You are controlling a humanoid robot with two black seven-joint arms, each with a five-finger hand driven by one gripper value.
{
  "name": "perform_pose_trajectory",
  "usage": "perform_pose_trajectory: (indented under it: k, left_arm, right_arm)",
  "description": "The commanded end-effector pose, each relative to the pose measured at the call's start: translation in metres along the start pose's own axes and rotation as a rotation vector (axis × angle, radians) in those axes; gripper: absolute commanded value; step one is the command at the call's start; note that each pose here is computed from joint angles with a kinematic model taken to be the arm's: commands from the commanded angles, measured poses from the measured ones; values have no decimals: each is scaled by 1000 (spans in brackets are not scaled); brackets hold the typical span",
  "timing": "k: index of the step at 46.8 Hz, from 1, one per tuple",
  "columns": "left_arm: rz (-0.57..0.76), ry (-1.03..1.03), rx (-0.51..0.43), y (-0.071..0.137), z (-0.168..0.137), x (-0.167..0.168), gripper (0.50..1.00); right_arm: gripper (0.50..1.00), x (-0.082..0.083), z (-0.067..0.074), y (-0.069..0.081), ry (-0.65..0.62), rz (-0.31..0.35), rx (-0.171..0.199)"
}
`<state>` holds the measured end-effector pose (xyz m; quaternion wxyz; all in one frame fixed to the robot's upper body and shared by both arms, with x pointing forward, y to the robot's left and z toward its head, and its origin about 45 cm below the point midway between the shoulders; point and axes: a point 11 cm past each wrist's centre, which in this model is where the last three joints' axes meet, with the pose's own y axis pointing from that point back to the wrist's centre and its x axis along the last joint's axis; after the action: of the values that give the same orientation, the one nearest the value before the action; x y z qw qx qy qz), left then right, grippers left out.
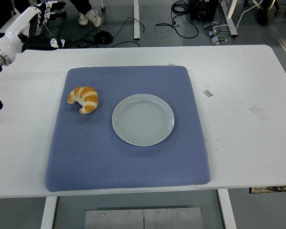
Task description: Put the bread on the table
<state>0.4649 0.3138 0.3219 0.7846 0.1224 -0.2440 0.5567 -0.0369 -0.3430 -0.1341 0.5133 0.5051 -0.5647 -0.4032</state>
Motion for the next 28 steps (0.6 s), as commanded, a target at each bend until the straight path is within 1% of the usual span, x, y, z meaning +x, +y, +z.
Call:
perform_pose_trajectory:
  k: [1,15,18,22,26,28]
  left_arm:
    - [13,39,17,4,-7,-1,887]
    - [113,215,55,9,-19,19,889]
    - [126,237,47,9,-18,22,889]
    - [145,252,7,10,-14,26,893]
    - [140,265,-20,12,-14,26,893]
    - [137,270,-21,12,-14,25,895]
  right_arm:
    - [1000,0,0,0,0,0,0]
    - [1000,0,0,0,0,0,0]
    - [1000,-1,0,0,3,-2,0]
    - [1000,-4,-3,0,-3,-13,8]
    - [1000,0,-4,-1,2,0,6]
    - [1000,1,-1,0,2,2,1]
